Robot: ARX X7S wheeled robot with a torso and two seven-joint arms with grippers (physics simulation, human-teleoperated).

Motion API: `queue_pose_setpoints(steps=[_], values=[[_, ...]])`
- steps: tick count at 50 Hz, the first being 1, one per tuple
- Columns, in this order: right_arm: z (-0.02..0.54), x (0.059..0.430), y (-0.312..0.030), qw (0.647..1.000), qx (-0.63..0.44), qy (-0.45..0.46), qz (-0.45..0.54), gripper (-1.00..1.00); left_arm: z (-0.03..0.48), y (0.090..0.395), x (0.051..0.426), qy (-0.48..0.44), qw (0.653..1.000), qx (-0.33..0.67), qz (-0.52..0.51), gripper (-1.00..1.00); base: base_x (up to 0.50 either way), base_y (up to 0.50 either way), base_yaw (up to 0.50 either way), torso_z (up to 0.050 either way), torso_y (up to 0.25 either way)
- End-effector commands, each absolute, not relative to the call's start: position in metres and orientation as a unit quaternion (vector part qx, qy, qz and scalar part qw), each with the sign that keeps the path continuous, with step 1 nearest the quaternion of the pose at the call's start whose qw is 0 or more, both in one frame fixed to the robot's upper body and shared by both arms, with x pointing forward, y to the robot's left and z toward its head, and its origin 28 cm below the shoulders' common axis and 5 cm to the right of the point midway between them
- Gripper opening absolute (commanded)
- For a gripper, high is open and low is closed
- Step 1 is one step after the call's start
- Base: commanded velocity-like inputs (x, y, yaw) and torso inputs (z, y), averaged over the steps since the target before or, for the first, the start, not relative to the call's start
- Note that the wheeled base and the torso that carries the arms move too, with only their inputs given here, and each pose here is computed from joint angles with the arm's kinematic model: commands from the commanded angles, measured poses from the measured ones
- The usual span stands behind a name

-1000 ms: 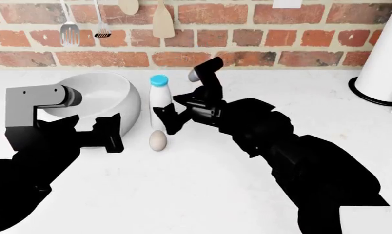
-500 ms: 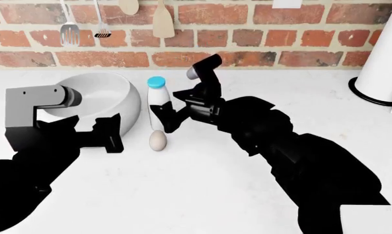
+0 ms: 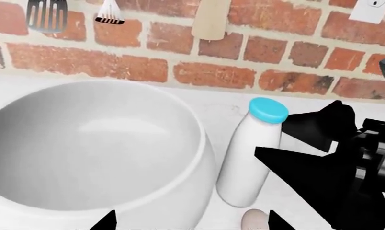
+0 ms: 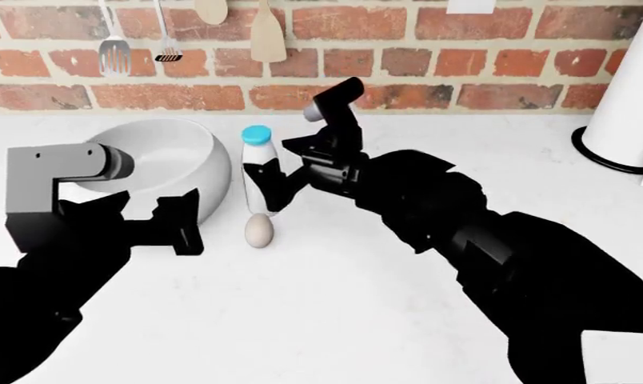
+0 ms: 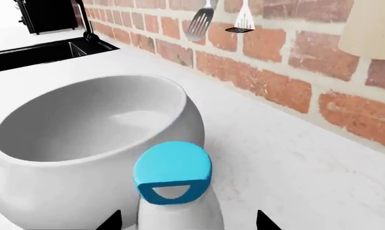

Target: Place the eggs and milk next to the bowl.

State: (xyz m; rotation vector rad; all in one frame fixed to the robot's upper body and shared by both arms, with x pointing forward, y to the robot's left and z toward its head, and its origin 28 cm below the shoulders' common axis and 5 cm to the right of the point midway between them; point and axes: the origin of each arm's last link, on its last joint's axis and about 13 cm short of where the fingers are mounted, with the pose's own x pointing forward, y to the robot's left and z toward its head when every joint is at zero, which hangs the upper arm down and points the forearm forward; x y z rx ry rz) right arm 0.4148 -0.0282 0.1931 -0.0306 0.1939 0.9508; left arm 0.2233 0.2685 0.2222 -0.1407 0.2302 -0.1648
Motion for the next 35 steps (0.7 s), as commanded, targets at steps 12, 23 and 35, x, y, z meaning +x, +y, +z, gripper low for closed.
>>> queue_pose_setpoints(steps=[12,23,35], values=[[0.206,0.382,-0.042,0.900,-0.036,0.075,0.428,1.00,0.226,0.267,0.214,0.107,0.988,-0.068,-0.090,1.00,0.00,0.00,0.00,0.000,0.000],[0.212,0.362,-0.049,0.908,-0.042,0.066,0.412,1.00,0.228,0.267,0.209,0.103,0.988,-0.067,-0.093,1.00,0.00,0.00,0.00,0.000,0.000],[0.216,0.333,-0.061,0.921,-0.043,0.053,0.384,1.00,0.225,0.265,0.202,0.097,0.988,-0.056,-0.105,1.00,0.00,0.00,0.00,0.000,0.000]])
